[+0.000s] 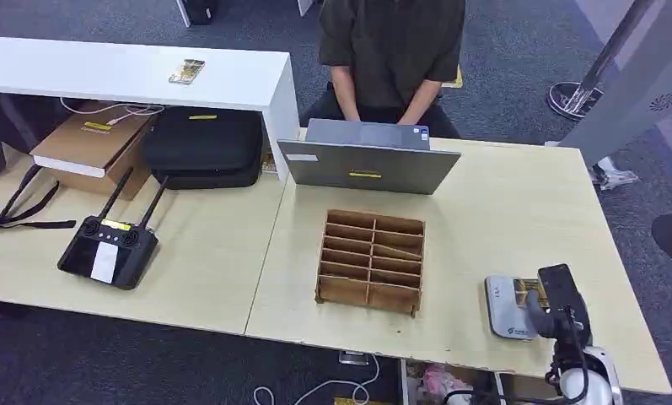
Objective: Pass the card to the sensor for recognition and then transmit it.
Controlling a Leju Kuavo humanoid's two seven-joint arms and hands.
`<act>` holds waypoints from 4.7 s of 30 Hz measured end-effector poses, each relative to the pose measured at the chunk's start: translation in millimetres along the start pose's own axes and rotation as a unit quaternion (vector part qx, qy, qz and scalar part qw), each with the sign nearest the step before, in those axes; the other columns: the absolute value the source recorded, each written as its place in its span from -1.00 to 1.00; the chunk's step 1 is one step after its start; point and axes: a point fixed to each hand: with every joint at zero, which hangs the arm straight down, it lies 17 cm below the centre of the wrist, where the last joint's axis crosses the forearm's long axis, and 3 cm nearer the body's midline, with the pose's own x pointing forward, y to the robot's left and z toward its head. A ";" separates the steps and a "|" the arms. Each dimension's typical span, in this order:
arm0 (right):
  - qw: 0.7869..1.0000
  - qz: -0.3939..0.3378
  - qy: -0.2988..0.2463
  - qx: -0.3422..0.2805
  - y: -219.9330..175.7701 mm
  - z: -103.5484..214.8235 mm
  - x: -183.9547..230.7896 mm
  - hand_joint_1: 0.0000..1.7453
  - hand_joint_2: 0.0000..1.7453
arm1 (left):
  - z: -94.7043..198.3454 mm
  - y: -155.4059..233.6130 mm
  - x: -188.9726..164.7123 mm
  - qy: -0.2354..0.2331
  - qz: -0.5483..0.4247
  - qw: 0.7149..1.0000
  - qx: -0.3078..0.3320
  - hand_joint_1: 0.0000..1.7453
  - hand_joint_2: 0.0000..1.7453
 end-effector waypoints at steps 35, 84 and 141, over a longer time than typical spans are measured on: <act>0.992 0.101 0.041 0.061 3.5 -19.8 -23.8 1.00 1.00 | -0.9 4.3 -0.7 0.000 -0.002 1.000 0.003 -1.00 -1.00; 0.982 0.146 -0.067 -0.096 -78.8 11.4 39.5 1.00 1.00 | -1.2 6.1 2.1 -0.010 0.008 1.000 0.008 -1.00 -1.00; 0.979 0.098 -0.167 -0.069 4.0 -31.6 184.9 1.00 1.00 | 1.5 -6.1 11.1 -0.013 -0.046 0.999 -0.011 -1.00 -1.00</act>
